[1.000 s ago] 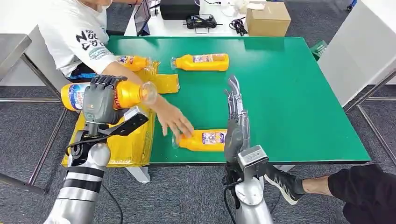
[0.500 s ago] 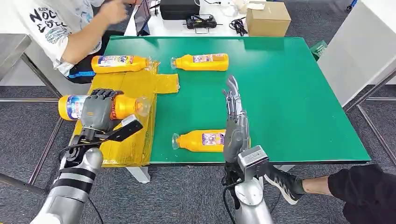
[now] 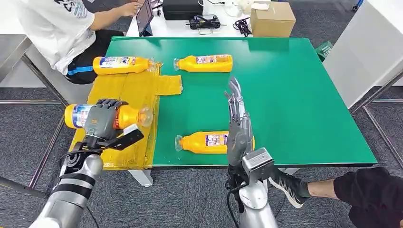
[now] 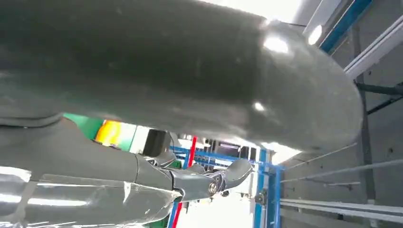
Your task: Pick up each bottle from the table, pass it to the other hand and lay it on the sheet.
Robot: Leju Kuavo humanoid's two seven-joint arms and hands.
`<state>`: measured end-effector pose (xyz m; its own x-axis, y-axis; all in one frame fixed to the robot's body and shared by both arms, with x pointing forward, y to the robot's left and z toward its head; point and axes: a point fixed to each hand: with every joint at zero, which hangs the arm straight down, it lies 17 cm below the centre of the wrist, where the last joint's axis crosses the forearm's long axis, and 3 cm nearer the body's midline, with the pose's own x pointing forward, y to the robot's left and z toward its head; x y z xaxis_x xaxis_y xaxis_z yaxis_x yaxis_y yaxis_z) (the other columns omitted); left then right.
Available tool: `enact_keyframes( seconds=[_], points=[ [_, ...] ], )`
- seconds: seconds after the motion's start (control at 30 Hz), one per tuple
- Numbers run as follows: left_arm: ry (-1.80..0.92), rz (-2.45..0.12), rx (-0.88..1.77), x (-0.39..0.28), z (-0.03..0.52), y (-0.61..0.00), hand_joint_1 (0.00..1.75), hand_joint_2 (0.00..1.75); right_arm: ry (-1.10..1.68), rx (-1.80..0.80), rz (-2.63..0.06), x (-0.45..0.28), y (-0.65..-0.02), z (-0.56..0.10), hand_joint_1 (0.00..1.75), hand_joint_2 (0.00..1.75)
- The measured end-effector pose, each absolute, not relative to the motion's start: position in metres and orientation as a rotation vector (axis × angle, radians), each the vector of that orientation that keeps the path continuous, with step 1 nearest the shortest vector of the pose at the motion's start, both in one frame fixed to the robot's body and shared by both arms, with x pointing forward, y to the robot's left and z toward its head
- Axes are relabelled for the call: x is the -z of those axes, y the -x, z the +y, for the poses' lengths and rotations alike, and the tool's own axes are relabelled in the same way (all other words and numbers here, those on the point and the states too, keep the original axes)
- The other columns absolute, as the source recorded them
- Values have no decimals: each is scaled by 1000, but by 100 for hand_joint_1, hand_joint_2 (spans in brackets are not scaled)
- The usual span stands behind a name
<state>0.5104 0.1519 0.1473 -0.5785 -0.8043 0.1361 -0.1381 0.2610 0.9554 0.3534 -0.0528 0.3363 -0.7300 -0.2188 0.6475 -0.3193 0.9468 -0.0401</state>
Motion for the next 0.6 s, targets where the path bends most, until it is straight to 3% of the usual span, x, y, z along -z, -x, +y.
enact_keyframes(
  seconds=[0.33, 0.6],
  points=[
    [-622, -1647, 1520, -41, 164, -496, 175, 175, -438, -222, -2350, -316, -356, -39, 0, 0],
    [-513, -1471, 1654, -11, 180, -502, 175, 175, -483, -260, -2305, -304, -357, -26, 0, 0]
  ],
)
